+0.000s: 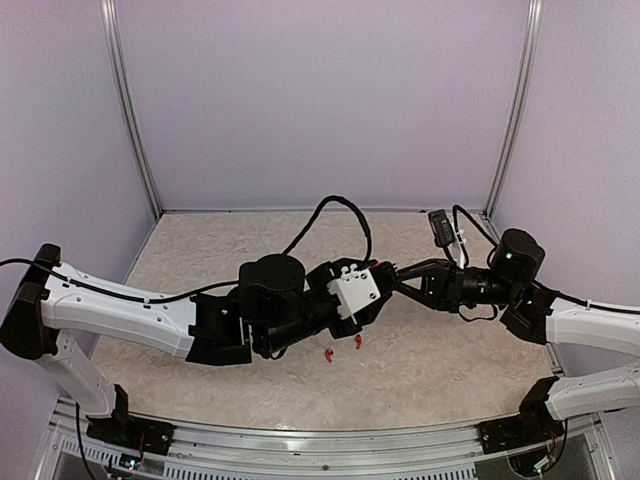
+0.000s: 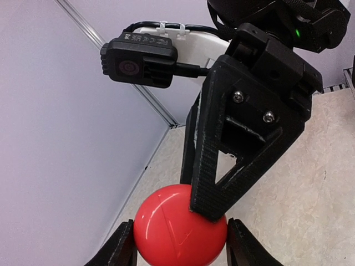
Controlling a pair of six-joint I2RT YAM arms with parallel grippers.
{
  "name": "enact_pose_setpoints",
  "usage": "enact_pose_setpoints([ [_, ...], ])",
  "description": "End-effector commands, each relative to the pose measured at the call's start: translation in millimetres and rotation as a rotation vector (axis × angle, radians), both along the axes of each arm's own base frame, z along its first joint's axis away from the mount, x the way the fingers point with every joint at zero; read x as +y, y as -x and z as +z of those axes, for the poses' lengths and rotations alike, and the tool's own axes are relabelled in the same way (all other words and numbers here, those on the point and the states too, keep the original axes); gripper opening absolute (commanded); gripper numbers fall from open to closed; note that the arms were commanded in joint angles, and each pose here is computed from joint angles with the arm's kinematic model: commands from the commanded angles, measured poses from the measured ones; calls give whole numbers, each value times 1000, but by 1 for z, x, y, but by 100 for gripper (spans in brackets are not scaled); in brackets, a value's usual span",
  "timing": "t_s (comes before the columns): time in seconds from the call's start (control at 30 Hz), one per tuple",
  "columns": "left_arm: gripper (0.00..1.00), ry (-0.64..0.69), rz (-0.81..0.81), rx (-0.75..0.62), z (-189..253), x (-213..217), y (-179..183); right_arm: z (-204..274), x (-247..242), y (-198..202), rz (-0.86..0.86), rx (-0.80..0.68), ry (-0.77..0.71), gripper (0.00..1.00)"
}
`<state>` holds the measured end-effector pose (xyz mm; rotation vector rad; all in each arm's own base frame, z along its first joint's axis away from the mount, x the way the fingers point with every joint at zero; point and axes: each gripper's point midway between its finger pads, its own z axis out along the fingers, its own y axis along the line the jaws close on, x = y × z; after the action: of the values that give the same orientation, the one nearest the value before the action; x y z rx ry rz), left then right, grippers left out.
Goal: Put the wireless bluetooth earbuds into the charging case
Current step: Pass from the right arm to the left, then pass from the left arm to the right
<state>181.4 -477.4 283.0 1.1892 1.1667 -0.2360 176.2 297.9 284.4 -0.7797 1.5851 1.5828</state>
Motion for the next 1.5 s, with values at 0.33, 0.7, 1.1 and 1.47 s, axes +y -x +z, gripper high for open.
enact_pose_setpoints([
  [0.33, 38, -158, -241, -34, -10, 15, 33, -21, 5, 27, 155, 15, 90, 40],
  [0.7, 37, -219, -265, -66, -18, 16, 38, -20, 19, 33, 198, 14, 102, 43],
  [1.1, 37, -230, -255, -68, -20, 11, 35, -36, 25, 32, 182, 38, 168, 32],
  [1.47, 37, -225, -228, -75, -19, 9, 30, -40, 29, 33, 189, 53, 160, 33],
])
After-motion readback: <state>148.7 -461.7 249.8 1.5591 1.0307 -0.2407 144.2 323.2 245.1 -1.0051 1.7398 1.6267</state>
